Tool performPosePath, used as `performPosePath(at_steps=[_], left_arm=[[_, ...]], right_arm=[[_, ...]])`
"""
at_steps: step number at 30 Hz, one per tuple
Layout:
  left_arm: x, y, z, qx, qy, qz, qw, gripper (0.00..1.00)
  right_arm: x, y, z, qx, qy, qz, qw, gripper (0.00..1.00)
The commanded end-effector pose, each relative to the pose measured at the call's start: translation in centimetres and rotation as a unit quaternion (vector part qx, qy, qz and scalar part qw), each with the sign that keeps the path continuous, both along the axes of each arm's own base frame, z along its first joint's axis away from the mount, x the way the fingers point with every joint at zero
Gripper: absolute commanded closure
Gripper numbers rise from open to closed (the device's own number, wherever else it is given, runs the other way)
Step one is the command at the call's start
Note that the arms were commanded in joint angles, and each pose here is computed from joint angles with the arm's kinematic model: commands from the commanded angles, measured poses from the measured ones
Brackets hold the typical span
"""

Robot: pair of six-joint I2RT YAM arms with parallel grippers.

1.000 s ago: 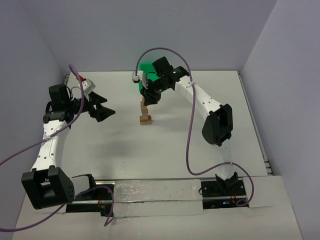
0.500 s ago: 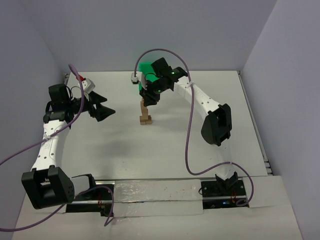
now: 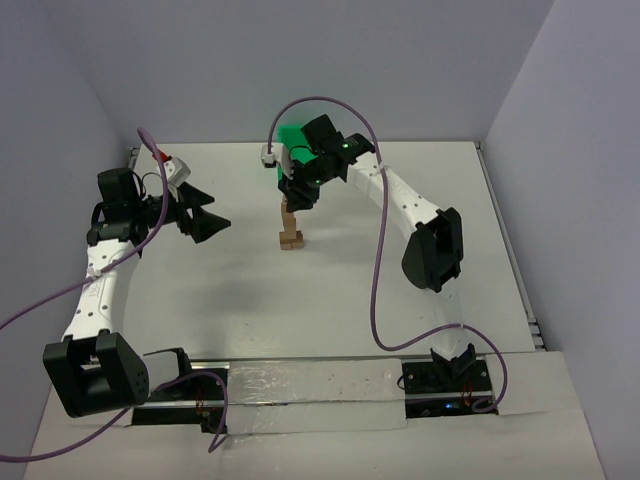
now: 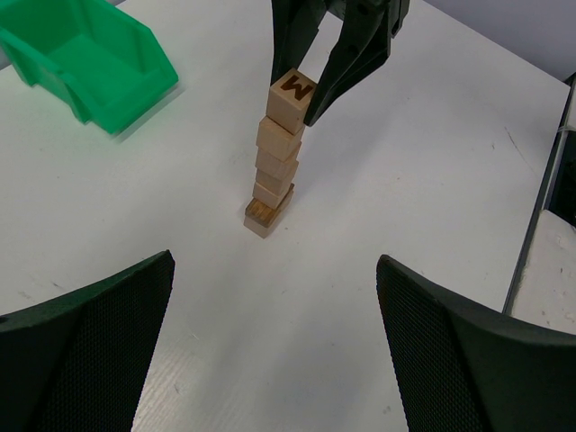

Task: Build the wood block tower

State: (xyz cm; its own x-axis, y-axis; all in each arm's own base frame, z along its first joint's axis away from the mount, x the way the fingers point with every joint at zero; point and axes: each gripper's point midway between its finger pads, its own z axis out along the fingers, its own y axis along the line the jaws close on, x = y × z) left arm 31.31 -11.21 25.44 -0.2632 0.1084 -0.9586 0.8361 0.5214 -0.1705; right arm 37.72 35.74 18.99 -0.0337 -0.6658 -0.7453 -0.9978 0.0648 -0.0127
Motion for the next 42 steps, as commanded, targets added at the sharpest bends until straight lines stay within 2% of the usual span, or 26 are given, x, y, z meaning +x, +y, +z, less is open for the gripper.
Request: performPosePath(at_steps=[1, 42], left_arm=[[0.44, -0.16, 1.09, -0.004, -0.019, -0.005, 1.0, 0.01], [0.79, -0.05, 1.09, -0.002, -0.018, -0.003, 1.0, 0.01]], right_arm=[[0.28, 0.81, 1.76, 0.016, -0.018, 0.005, 1.0, 0.81], [0.3, 1.37, 0.85, 0.013, -0.009, 0.008, 1.0, 0.73]])
